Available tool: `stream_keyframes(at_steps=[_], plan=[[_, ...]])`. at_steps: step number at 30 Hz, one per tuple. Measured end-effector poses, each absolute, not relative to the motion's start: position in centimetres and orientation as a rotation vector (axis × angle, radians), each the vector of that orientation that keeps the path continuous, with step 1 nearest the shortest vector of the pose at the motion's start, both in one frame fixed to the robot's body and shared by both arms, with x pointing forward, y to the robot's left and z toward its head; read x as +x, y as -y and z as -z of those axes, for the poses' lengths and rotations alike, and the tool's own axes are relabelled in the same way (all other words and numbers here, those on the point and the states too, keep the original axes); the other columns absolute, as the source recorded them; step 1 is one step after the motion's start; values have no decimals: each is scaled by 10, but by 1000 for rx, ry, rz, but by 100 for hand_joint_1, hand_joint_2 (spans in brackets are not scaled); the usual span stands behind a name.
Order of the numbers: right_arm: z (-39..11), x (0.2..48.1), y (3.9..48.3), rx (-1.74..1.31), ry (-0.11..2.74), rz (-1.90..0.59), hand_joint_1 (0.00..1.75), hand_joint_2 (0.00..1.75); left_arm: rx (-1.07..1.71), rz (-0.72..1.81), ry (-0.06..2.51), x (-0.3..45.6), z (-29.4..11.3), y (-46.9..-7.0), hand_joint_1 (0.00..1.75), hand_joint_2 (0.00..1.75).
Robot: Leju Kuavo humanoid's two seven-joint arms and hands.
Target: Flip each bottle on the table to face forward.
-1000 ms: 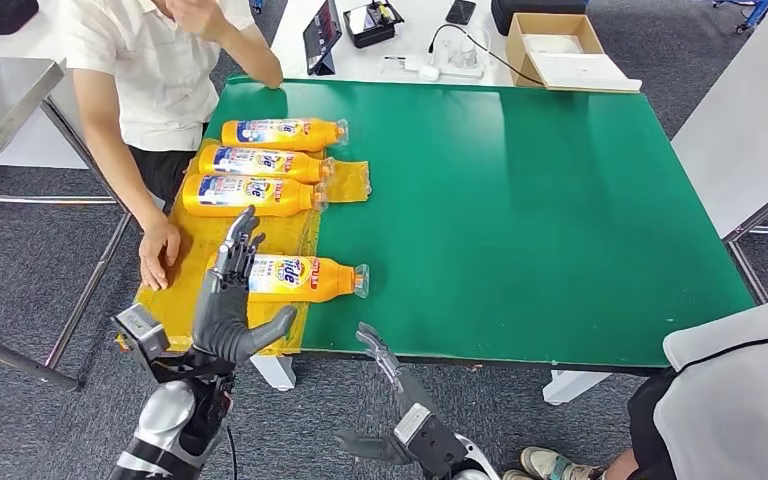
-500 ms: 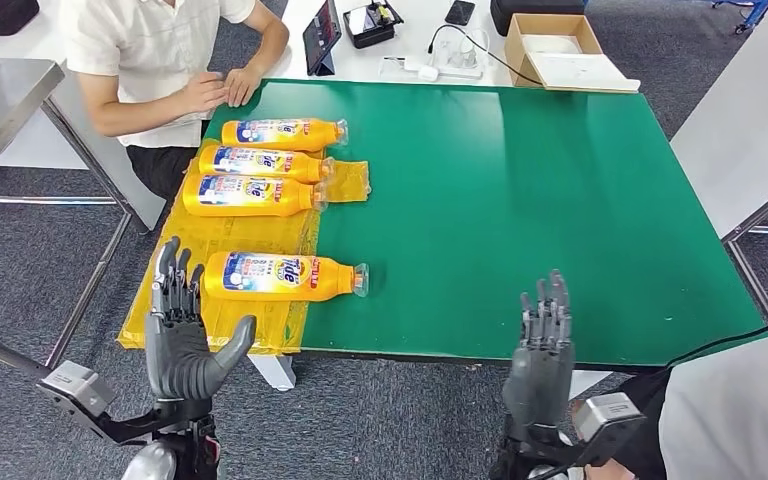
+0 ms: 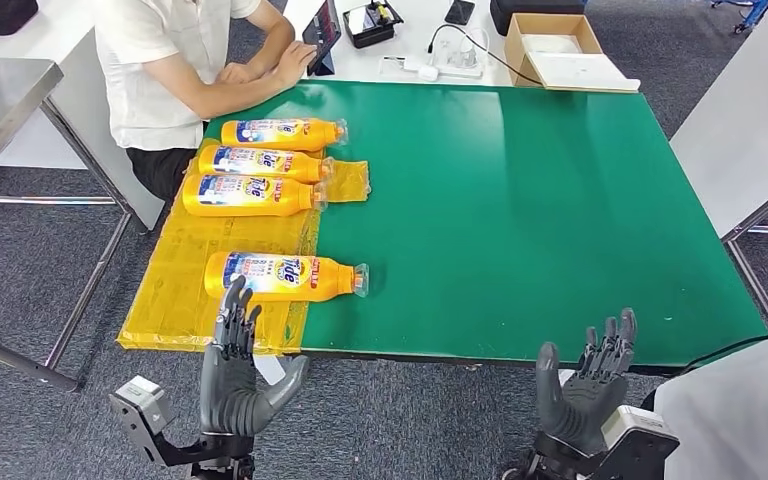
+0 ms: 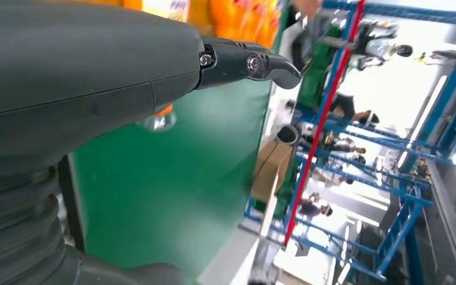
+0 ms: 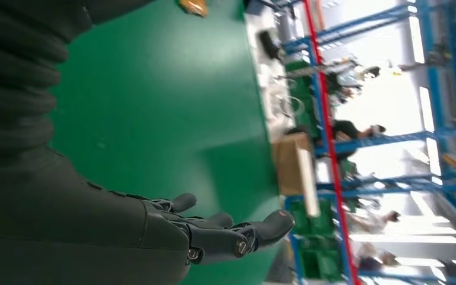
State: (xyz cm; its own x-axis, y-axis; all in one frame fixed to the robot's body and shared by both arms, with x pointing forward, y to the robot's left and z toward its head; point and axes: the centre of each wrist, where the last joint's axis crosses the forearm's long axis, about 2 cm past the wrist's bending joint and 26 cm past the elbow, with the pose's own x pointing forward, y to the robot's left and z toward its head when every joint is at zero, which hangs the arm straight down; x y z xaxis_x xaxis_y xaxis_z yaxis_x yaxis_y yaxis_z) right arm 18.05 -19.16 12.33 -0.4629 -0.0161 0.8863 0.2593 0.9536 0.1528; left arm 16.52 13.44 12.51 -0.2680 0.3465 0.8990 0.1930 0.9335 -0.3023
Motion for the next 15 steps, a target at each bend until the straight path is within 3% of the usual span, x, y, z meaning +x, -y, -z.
stream_keyframes(at_steps=[9, 11, 13, 15], plan=[[-115, 177, 183, -181, 1982, 199, 0, 175, -361, -181, 1852, 169, -117, -131, 0, 175], [-114, 176, 182, -182, 1978, 191, 0, 87, -360, -181, 1851, 169, -117, -131, 0, 175], [-113, 176, 181, -192, 1970, 173, 0, 87, -356, -180, 1850, 169, -116, -131, 0, 175], [-112, 175, 179, -207, 1960, 150, 0, 175, -349, -180, 1849, 170, -116, -131, 0, 175]])
